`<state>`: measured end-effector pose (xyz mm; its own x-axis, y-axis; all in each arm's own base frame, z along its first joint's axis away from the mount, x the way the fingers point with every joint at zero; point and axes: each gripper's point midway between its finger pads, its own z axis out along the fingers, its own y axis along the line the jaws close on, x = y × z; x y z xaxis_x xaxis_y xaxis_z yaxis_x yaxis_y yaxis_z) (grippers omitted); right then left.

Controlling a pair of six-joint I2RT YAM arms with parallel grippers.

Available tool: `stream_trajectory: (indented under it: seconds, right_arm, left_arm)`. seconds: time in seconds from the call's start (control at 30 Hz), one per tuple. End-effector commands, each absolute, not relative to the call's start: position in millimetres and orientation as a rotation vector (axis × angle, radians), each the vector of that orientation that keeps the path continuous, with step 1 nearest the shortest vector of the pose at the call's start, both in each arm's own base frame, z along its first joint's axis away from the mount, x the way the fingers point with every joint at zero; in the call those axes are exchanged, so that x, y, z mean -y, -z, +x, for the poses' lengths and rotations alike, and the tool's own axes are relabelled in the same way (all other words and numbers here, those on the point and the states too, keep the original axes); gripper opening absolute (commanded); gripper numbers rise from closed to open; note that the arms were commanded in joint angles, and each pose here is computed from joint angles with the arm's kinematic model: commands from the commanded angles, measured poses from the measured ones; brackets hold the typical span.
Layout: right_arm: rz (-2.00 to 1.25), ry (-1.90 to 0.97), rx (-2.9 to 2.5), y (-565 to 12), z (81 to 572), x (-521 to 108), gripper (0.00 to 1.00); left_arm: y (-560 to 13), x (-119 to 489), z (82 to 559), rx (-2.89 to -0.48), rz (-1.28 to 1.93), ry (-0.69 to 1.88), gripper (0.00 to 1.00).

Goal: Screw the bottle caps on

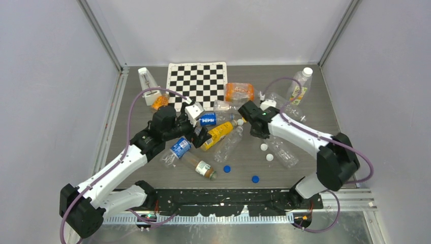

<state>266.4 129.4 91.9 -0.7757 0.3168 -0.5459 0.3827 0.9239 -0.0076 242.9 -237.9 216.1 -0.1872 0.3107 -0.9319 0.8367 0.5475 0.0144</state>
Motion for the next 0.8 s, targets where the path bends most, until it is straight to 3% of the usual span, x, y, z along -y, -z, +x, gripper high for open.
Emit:
stream_trajectory:
  seconds: [0.0,0.5,0.77]
  right_arm:
    - [0.204,0.52,-2.495,-95,268,-127,0.11]
    - [-0.324,0.987,-2.374,-47,257,-168,0.13]
    - [-0.496,1.052,-2.304,-34,239,-195,0.25]
  left_arm:
    - [-228,233,242,-1.714,0.944,0.626,1.0]
    - [-238,226,239,-1.692,0.919,0.609,1.0]
    - [-239,225,239,-1.69,0.916,0.606,0.99]
